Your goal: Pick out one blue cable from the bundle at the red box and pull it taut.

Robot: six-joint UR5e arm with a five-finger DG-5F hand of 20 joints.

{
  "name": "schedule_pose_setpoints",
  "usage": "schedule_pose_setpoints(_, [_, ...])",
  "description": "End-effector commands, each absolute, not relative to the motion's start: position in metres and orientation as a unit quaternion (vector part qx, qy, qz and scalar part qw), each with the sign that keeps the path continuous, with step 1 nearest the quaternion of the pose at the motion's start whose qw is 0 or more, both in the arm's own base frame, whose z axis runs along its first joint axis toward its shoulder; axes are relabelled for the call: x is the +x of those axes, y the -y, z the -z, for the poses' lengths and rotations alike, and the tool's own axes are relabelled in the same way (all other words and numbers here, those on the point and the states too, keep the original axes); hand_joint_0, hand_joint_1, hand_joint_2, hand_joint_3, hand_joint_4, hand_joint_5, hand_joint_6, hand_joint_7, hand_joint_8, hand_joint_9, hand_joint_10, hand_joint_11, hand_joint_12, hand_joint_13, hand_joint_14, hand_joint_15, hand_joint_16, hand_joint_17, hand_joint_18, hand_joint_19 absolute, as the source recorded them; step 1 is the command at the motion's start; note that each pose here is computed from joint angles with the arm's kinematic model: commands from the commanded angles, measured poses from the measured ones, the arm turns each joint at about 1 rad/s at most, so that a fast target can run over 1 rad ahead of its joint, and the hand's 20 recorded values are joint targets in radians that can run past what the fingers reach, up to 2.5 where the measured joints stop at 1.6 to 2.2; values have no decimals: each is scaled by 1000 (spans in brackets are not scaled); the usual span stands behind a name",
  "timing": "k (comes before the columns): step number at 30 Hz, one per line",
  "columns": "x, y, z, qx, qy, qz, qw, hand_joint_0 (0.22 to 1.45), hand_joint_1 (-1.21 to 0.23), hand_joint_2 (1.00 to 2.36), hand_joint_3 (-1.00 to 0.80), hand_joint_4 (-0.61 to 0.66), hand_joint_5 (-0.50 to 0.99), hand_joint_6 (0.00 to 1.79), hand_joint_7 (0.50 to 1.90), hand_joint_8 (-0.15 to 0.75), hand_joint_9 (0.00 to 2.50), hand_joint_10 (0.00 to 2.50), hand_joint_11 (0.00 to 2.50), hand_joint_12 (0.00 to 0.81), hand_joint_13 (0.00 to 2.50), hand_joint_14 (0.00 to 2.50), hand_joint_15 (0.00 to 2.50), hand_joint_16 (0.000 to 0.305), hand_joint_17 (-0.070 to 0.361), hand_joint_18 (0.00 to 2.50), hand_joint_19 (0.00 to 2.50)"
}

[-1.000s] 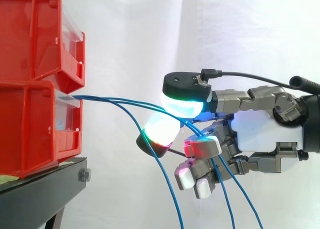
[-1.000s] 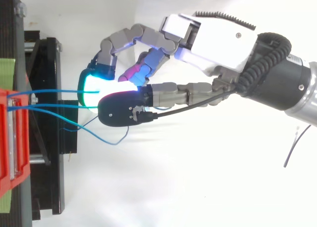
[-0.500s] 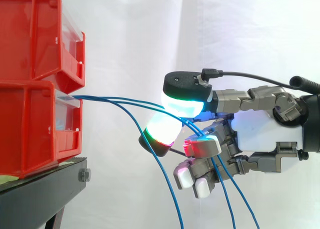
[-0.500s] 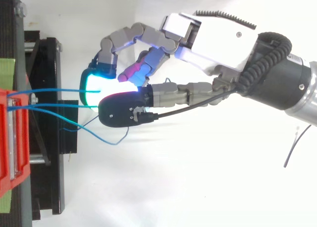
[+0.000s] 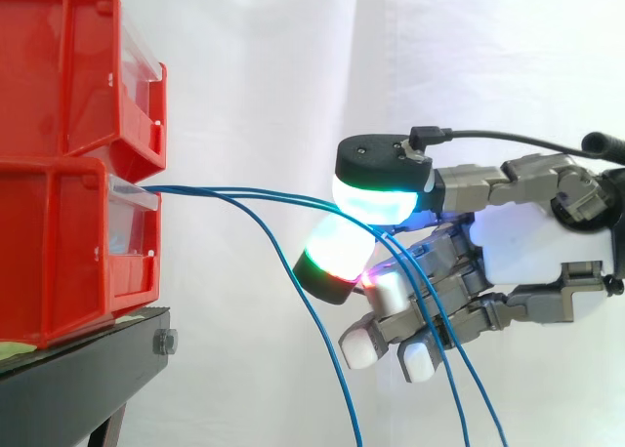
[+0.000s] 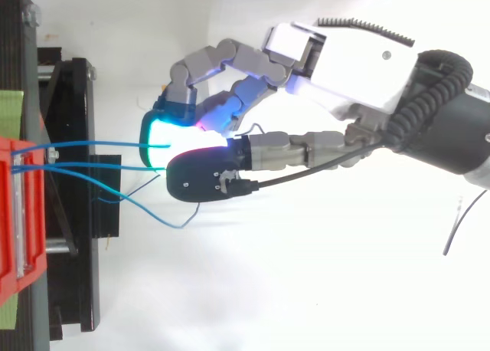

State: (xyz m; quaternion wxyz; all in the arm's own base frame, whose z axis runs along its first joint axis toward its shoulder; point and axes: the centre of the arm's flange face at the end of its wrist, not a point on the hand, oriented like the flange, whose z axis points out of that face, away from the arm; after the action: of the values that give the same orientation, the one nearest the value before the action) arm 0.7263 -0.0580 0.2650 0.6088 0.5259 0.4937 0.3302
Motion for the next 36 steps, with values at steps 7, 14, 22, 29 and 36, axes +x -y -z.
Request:
schedule_pose_setpoints(7, [713,51,-280,542,-501,-300,605,691,-780,1020,-92,-235,-172,932,1192,174,543,7,177,294,489,8,195,43,97,555,605])
schedule_pose_setpoints(14, [713,50,-280,541,-502,-301,604,688,-790,1018,-94,-236,-169,927,1193,163,414,0,31,282,421,6,141,42,94,485,547])
schedule_pose_setpoints(22, [712,49,-277,542,-502,-300,603,687,-793,1018,-103,-228,-169,923,1210,160,418,1,49,287,418,7,171,42,94,473,586])
schedule_pose_setpoints(29, [705,46,-259,549,-499,-302,598,692,-788,1017,-142,-207,-175,924,1182,176,502,10,242,298,479,11,256,43,97,517,638])
schedule_pose_setpoints(36, [705,44,-260,559,-488,-313,593,701,-769,1017,-199,-198,-186,930,1104,204,746,27,817,316,685,23,556,43,98,585,755])
